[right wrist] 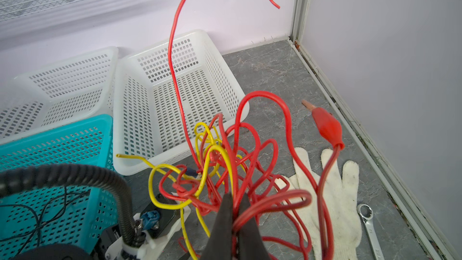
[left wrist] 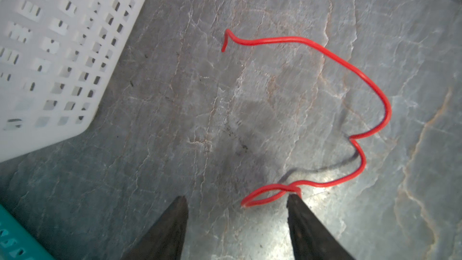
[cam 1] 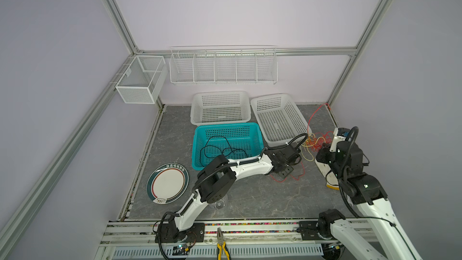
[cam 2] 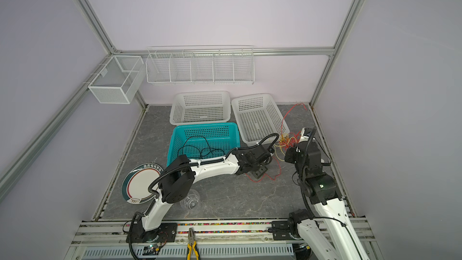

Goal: Untangle the cables
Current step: 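Lower the left gripper onto the loose red wire while the right gripper holds the bunch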

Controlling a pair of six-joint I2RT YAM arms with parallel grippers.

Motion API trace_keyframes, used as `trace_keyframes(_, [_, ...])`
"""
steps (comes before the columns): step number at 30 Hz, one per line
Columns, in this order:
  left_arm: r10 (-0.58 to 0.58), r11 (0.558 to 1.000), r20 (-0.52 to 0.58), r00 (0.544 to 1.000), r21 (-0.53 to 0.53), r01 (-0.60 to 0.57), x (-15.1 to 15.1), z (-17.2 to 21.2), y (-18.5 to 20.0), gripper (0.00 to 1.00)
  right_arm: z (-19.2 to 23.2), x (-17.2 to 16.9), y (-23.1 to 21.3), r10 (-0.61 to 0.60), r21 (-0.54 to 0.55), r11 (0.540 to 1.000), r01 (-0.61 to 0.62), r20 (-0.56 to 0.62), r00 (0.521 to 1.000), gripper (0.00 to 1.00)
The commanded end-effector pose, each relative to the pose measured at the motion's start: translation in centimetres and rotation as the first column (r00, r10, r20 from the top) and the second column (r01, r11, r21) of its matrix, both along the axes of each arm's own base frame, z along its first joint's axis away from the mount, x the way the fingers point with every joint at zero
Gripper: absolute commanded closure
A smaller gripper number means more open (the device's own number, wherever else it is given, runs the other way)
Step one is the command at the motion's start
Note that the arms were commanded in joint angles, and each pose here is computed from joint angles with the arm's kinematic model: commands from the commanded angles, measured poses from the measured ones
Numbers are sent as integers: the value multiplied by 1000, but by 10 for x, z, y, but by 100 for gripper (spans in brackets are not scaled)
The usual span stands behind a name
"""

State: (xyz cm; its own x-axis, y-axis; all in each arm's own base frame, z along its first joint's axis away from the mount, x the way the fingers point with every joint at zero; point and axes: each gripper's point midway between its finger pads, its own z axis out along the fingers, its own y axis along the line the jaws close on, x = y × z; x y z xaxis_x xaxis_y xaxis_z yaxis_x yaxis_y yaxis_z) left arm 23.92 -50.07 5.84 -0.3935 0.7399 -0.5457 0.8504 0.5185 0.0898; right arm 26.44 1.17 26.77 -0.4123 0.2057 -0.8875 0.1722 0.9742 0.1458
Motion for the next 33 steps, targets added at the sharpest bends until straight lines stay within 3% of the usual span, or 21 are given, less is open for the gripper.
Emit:
trace_keyframes(1, [-5,1000,-23,1000,21,5,-5,-10,-1,40,8,-1,-5,-14,-19,1000,15,37,999,93])
trace_keyframes(12, [-10,1000,-35,999,-15,10,-6,-21,-10,60,7,-4,-6,-13,-16,1000,14,39,999,93])
trace_keyframes(20, [-15,998,-25,1000,-57,14,-7,-11,-14,100,1,-4,-6,-16,-13,1000,17,30,999,92])
trace_keyframes(27, [-31,996,-5,1000,-87,31,-11,6,-15,100,-1,-5,-11,-43,-21,999,44,23,999,92])
trace_keyframes(33, [-102,977,58,993,-183,111,-26,60,-15,100,3,-7,-17,-77,-26,997,77,31,997,92])
